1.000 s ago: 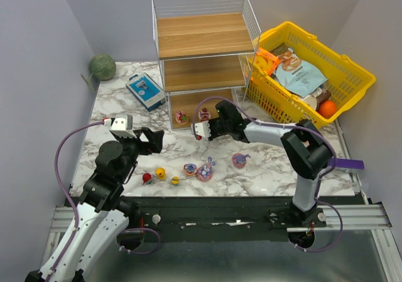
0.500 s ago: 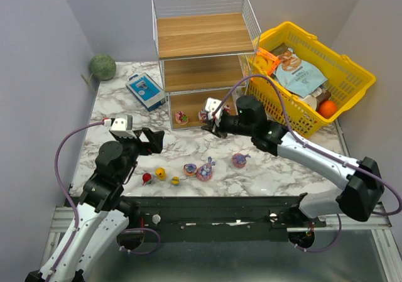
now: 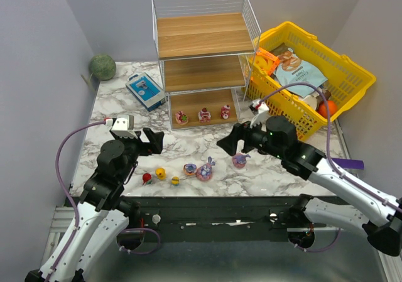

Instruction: Place and organize the plastic toys onto the shelf

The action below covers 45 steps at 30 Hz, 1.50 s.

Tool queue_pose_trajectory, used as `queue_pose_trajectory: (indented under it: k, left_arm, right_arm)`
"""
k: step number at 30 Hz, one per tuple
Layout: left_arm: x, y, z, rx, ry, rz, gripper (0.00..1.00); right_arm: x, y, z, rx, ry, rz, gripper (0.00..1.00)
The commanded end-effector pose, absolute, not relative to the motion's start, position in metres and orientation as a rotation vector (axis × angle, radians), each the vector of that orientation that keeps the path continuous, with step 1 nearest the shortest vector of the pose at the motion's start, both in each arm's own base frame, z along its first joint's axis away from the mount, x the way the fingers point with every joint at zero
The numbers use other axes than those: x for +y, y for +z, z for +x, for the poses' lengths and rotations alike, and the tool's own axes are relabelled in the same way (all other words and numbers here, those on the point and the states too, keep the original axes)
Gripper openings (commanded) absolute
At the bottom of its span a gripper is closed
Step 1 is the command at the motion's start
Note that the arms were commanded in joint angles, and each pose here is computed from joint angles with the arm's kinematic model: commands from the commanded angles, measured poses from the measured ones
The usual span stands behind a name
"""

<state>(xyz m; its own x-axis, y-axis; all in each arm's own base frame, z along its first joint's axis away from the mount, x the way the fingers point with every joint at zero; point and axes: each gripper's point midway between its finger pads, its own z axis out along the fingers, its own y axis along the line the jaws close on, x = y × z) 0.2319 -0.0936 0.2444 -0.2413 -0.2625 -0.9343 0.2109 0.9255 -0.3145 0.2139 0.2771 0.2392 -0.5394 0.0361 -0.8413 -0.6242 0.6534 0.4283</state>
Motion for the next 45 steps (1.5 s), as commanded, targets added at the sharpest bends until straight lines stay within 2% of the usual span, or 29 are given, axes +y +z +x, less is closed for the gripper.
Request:
queue_pose_trajectory:
  k: [1, 5, 8, 13, 18, 25, 33, 40, 43, 45]
  left_arm:
    - [-0.083, 0.246, 0.232, 1.767, -0.384, -0.054, 0.99]
    - [-0.082, 0.246, 0.233, 1.764, -0.38, -0.06, 0.99]
    - [-0.084, 0.244, 0.231, 1.767, -0.39, -0.056, 0.99]
    - [-0.089, 0.244, 0.23, 1.762, -0.42, -0.036, 0.99]
    - [-0.09, 0.24, 0.233, 1.783, -0.41, -0.032, 0.99]
    - [-0.09, 0.239, 0.233, 1.784, -0.408, -0.03, 0.99]
    - [-0.089, 0.238, 0.235, 1.792, -0.398, -0.034, 0.99]
    - [-0.088, 0.237, 0.235, 1.793, -0.393, -0.037, 0.99]
    - [-0.089, 0.236, 0.235, 1.795, -0.397, -0.034, 0.99]
    - [-0.09, 0.236, 0.235, 1.798, -0.397, -0.032, 0.99]
  right_arm:
    - [0.216, 0.205, 0.22, 2.119, 0.67, -0.114, 1.0]
    - [0.187, 0.186, 0.215, 2.128, 0.577, 0.007, 0.99]
    - [0.171, 0.166, 0.211, 2.15, 0.51, 0.046, 0.95]
    - [0.179, 0.138, 0.203, 2.156, 0.543, 0.019, 0.9]
    - [0.181, 0.101, 0.197, 2.19, 0.519, 0.058, 0.79]
    - [0.192, 0.092, 0.211, 2.132, 0.501, 0.056, 0.75]
    - [0.201, 0.086, 0.227, 2.082, 0.474, 0.053, 0.64]
    - [0.2, 0.069, 0.232, 2.11, 0.409, 0.078, 0.62]
    - [0.202, 0.066, 0.232, 2.111, 0.408, 0.066, 0.56]
    - [0.202, 0.064, 0.232, 2.117, 0.402, 0.063, 0.47]
